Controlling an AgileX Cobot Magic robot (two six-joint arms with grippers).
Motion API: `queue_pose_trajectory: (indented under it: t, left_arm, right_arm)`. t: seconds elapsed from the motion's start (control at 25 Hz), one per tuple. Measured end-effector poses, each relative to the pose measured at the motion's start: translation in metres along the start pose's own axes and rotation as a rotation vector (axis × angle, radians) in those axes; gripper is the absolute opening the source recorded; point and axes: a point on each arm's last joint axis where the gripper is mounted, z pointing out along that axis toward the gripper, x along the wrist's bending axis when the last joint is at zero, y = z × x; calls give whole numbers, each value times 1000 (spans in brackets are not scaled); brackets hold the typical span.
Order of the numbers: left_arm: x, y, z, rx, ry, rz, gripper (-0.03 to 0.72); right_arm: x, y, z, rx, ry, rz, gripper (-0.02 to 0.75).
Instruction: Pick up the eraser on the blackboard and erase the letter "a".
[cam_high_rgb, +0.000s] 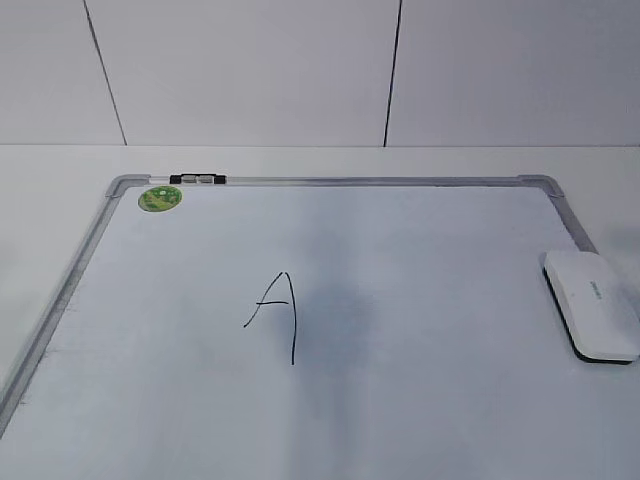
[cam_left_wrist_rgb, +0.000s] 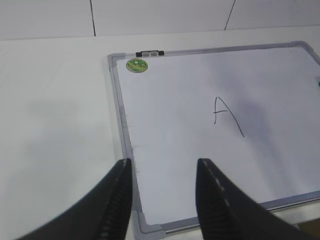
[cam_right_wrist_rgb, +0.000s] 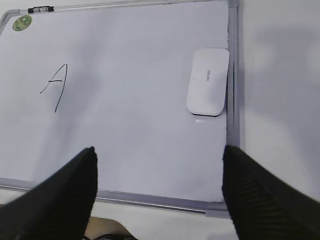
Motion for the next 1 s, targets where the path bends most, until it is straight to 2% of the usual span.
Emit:
queue_pose_trajectory:
  t: [0.28,0.52,0.68,0.84,1.0]
  left_arm:
    - [7,-32,18,64,17,1,320]
    - [11,-52,30,106,20,-5,319]
    - [12,-62,30,88,20,-3,319]
    - [13,-68,29,26,26,4,319]
    - [16,-78,40,62,32,18,319]
  right_arm:
    - [-10,-25,2,-20,-71,-22,592]
    - [-15,-57,19,18,-85,-27,592]
    - [-18,-77,27,25,-88,-30,592]
    - [-21,-92,33,24,-91,-58,592]
    - [-22,-99,38,23,-94,-66,592]
